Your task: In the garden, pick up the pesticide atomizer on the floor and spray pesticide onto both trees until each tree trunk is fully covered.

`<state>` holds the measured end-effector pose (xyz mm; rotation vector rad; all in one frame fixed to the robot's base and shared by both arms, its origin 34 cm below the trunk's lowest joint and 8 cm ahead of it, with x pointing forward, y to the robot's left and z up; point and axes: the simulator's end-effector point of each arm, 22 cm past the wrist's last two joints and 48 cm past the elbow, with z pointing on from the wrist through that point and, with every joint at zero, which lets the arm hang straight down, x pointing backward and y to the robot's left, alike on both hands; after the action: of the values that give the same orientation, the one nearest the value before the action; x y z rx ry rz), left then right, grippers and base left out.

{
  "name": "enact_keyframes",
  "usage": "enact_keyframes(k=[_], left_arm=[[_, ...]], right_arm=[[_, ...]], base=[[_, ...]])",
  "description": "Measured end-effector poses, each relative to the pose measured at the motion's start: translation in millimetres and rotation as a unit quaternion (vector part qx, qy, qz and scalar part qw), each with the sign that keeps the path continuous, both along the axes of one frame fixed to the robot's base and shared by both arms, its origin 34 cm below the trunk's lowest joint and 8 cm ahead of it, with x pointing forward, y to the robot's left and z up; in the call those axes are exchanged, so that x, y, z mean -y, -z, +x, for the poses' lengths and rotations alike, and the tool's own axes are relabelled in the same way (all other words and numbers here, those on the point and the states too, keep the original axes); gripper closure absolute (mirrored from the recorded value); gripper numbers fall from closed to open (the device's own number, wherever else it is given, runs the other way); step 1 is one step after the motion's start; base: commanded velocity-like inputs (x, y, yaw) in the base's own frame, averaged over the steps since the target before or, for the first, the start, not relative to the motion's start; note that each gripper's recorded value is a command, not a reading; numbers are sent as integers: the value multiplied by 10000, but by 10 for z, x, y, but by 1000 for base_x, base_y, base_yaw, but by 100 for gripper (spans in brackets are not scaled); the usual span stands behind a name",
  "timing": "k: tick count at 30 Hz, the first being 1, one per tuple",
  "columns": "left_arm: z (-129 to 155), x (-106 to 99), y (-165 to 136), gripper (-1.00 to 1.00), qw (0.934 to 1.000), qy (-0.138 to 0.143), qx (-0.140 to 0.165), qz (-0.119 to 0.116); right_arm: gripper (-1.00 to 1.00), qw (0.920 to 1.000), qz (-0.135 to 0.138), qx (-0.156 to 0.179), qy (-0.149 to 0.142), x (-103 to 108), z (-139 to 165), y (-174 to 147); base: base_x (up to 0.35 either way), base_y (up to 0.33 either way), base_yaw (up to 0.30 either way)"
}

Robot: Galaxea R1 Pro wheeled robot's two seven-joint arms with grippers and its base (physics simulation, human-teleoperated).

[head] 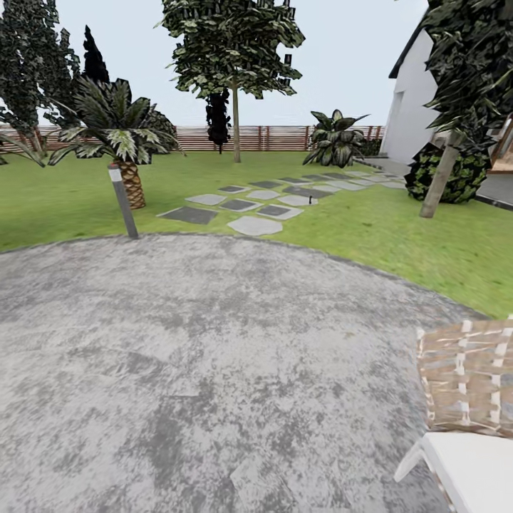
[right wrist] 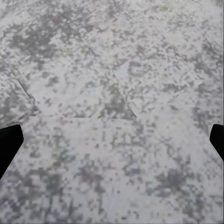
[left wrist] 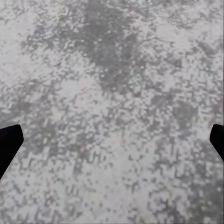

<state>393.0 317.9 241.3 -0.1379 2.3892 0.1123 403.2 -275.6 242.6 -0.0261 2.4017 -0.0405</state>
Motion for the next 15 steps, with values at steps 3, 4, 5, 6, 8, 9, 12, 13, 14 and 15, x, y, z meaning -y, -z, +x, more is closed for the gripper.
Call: enact_keyframes(k=[3,4,5,6,8,9,12,13,14,15], left_arm=[[0,0,0,-100,10000,0,0,0],[0,2,0,-100,10000,1,0,-1],[0,1,0,-100,10000,2,0,0],[0,1,0,-100,10000,2,0,1],[0,0,0,-100,10000,1,0,1],[0,0,0,-100,10000,2,0,1],[0,1,0,-100,10000,2,0,1],[0,2,0,-100,10000,2,0,-1],[0,3,0,-100,10000,3,0,-1],[0,5,0,-100,10000,4,0,-1]], right_arm=[[-100,10000,-9,6,13,8,5,-3],[-100,10000,-9,8,14,8,6,-4],[-100,10000,-10,9,14,9,7,-5],[-100,10000,-9,10,14,7,8,-5],[-100,10000,-11,10,16,10,7,-5],[-100,10000,-12,11,17,11,8,-6],[-100,10000,-12,12,15,10,9,-6],[-100,10000,-12,12,13,10,9,-6],[-100,10000,-12,12,14,10,9,-6],[-100,10000,-12,12,13,10,9,-6]], base=[[340,47,0],[340,68,0],[340,79,0],[340,86,0],[341,93,0],[341,96,0],[340,98,0],[340,100,0],[340,100,0],[340,99,0]])
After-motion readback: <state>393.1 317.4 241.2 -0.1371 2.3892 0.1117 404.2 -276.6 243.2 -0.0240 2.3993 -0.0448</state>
